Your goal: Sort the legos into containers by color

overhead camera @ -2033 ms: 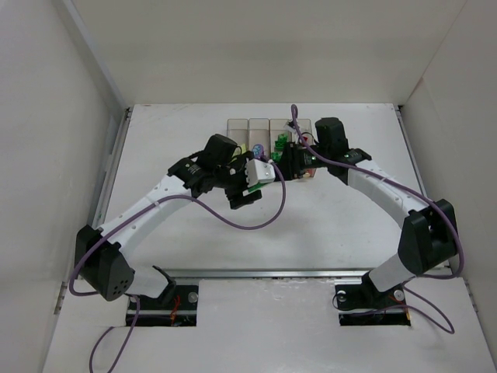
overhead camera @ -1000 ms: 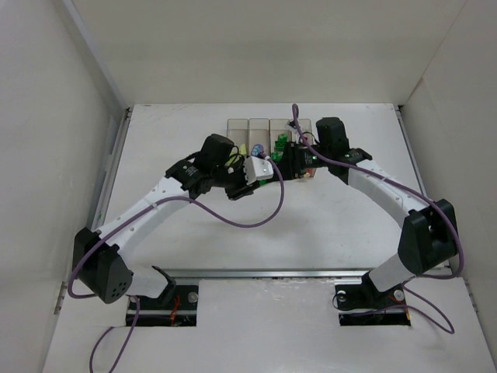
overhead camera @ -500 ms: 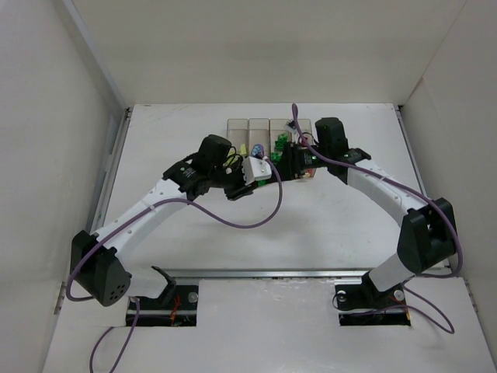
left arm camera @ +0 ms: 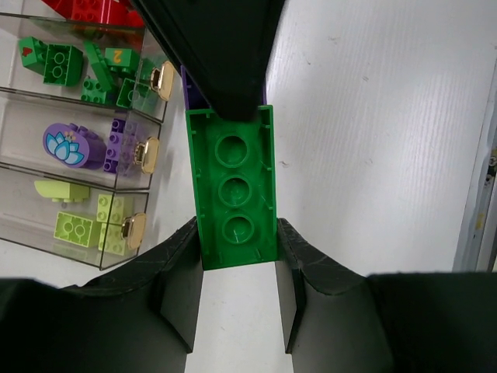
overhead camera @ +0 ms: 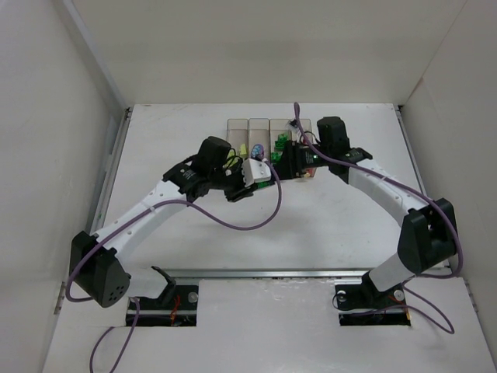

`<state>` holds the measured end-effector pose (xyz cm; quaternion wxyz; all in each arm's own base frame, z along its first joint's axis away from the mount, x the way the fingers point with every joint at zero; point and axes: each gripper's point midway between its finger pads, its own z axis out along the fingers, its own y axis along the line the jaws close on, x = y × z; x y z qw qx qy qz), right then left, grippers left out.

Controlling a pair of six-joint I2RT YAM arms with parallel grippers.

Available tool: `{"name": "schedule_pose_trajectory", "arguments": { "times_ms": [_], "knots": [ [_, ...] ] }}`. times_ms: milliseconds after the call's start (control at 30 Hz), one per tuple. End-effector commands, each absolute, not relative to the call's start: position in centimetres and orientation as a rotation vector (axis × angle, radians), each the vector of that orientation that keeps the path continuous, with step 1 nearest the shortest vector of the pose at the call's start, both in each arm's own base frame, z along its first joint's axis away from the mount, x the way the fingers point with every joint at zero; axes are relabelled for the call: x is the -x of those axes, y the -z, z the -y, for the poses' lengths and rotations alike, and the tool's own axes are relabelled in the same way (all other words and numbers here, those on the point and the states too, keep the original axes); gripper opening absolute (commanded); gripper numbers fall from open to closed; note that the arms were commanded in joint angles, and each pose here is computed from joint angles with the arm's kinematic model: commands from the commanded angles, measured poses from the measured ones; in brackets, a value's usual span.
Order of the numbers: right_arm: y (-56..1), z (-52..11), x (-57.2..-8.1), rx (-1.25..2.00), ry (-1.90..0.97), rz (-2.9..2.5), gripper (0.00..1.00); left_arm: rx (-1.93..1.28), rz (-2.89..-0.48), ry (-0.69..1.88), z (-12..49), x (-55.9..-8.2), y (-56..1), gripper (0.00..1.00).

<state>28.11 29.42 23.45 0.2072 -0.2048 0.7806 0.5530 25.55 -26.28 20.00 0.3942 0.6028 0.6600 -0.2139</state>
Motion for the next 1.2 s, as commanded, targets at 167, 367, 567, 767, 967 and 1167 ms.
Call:
{"name": "schedule_pose_trajectory", "arguments": {
  "times_ms": [167, 367, 567, 767, 967, 1167],
  "knots": [
    [-26.0, -28.7, -29.2, 0.566, -1.530, -2.083, 0.44, -1.510, -1.595, 0.538, 26.3, -25.3, -21.9, 0.00],
    [-26.1, -28.7, -29.1, 0.574, -1.541, -2.081, 0.46, -1.506, -1.586, 0.536, 26.4, -25.5, -22.0, 0.00],
    [-25.3, -29.5, -28.7, 0.591, -1.557, -2.102, 0.36, -1.488, -1.593, 0.545, 26.5, -25.5, -22.2, 0.00],
    [-25.4, -29.7, -29.1, 0.591, -1.557, -2.102, 0.03, -1.466, -1.593, 0.552, 26.8, -25.7, -22.5, 0.00],
    [-24.6, -29.8, -30.8, 0.505, -1.464, -2.137, 0.00, -1.420, -1.572, 0.561, 27.2, -26.1, -23.6, 0.00],
    [-25.4, -31.6, -30.5, 0.505, -1.386, -2.118, 0.00, -1.410, -1.582, 0.582, 27.3, -25.9, -23.4, 0.00]
  ]
}}
